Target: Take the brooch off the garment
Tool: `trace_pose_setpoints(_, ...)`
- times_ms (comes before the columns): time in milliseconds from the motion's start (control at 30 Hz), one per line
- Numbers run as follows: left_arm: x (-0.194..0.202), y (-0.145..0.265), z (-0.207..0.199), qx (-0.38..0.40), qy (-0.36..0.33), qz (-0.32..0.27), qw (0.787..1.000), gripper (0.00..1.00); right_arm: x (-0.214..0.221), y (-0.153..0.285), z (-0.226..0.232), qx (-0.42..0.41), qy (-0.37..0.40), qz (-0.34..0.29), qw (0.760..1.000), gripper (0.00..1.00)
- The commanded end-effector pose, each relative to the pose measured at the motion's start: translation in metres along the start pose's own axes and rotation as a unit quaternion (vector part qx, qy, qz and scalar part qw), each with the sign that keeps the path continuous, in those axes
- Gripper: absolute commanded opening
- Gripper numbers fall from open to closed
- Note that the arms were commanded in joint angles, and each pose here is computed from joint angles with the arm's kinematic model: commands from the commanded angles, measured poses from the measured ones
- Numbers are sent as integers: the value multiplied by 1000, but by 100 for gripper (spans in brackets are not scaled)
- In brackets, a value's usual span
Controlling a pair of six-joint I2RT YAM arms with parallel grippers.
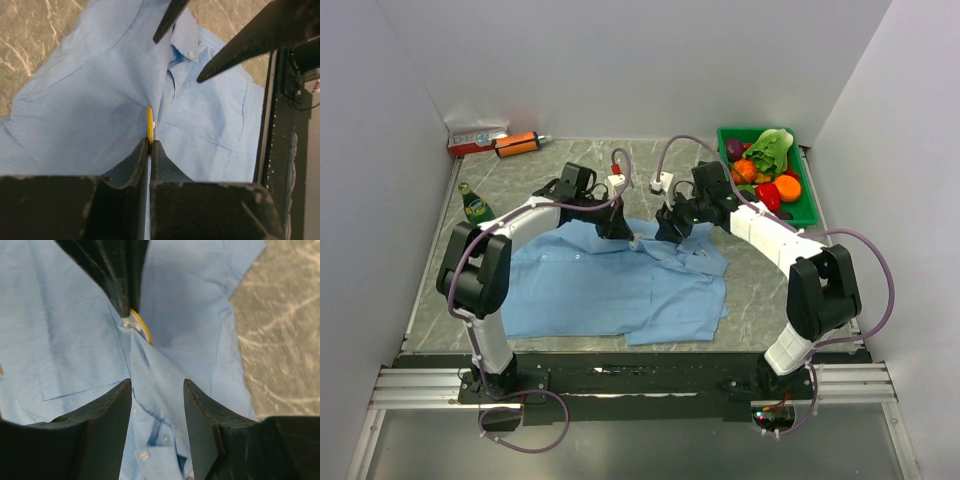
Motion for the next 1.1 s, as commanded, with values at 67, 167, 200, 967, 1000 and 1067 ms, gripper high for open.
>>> trace_pose_setpoints(67,-18,4,-4,40,-10,-9,999,1,-22,-10,-3,-33,56,-26,998,55)
trace_pose_setpoints(167,-20,6,-1,37,-17,5,999,1,-25,-17,-3,-39,66,-29,997,57)
trace_pose_setpoints(200,-20,7,1,33,-30,10,999,1,-26,-18,-2,-40,67,-32,996,60)
trace_pose_setpoints(967,-24,22,8,52,3,81,995,1,-34,-53,20,-46,165,-55,984,62)
trace_pose_setpoints(1000,-24,22,7,53,4,79,995,1,-33,-54,19,-44,165,-53,984,62)
trace_pose_setpoints(1067,-24,23,7,56,7,77,995,1,-30,-56,19,-46,161,-51,985,62)
Point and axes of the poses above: each gripper's point midway between its finger pads, its own y axis back along the fingers, its own z axis along the line the jaws close on, x = y × z, the point moved 7 cm from there along y, back along the fingers, and after that the axes turned 3 degrees about -y, right-handed, at the moved point
